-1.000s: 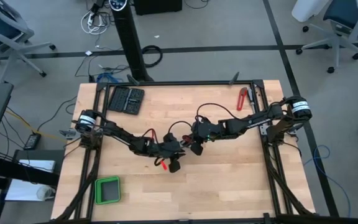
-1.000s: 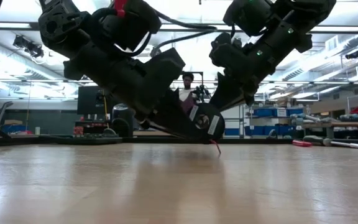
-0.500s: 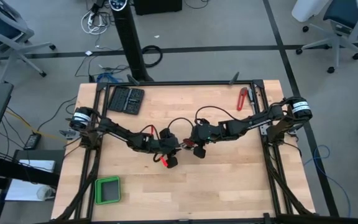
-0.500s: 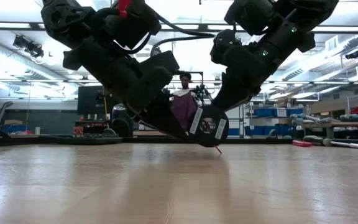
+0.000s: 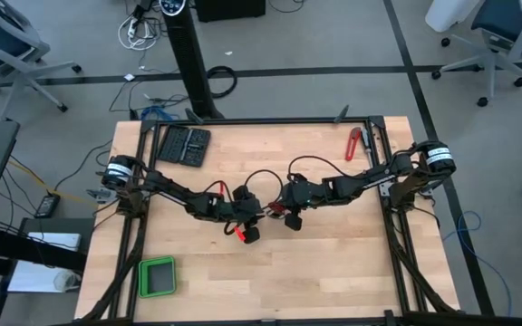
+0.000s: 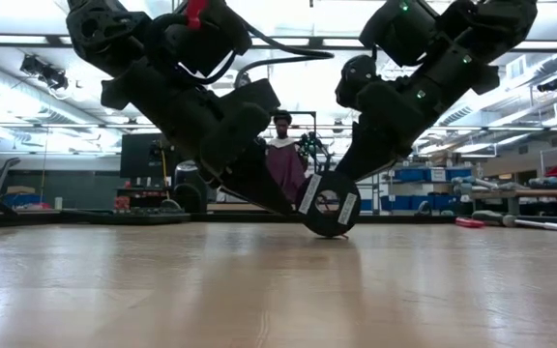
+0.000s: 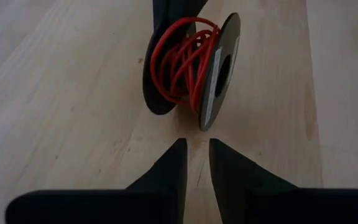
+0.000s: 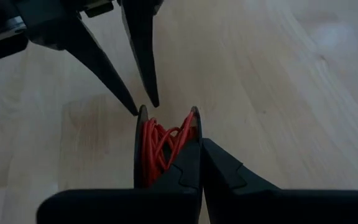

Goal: Coil cords
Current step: Coil the red wire onto the black spool

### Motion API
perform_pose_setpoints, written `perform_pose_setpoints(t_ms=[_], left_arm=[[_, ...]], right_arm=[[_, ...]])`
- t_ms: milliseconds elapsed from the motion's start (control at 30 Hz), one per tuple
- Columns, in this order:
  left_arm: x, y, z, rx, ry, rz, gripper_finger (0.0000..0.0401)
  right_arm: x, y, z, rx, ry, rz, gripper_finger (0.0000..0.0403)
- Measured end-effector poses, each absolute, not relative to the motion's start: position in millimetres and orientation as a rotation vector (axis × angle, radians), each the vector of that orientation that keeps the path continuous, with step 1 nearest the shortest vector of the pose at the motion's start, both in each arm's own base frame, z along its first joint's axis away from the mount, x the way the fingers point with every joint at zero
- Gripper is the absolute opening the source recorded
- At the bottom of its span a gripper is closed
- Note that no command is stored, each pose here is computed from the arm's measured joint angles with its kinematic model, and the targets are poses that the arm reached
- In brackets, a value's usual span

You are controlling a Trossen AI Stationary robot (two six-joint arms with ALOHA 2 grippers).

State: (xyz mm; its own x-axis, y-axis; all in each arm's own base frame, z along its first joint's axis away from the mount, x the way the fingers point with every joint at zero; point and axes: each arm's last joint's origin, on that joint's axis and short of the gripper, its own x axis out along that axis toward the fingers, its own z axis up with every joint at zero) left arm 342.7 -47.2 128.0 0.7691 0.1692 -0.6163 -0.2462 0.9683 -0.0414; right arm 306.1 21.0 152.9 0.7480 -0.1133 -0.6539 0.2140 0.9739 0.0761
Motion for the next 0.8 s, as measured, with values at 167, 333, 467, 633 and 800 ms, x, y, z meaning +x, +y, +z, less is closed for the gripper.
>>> perform_pose_setpoints(t_ms=[167, 333, 467, 633, 800], left_arm=[[342.7, -47.2, 128.0, -0.122, 0.656, 0.226, 0.0072], [342.5, -47.0, 127.7, -0.125, 0.66, 0.228, 0.0072], [342.1, -47.0, 127.2, -0.123, 0.666, 0.229, 0.0072], [341.8, -46.9, 126.8, -0.121, 0.67, 0.23, 0.0072], [341.6, -47.1, 126.4, -0.12, 0.677, 0.221, 0.0072]], right_arm=[[304.5, 21.1, 151.2, 0.123, 0.711, -0.161, 0.0003], [304.2, 22.2, 150.9, 0.093, 0.722, -0.114, 0.001], [300.0, 25.6, 143.8, 0.06, 0.779, -0.08, 0.0031], [301.4, 25.5, 146.2, 0.07, 0.76, -0.091, 0.0066], [302.7, 25.7, 147.8, 0.072, 0.749, -0.09, 0.0082]])
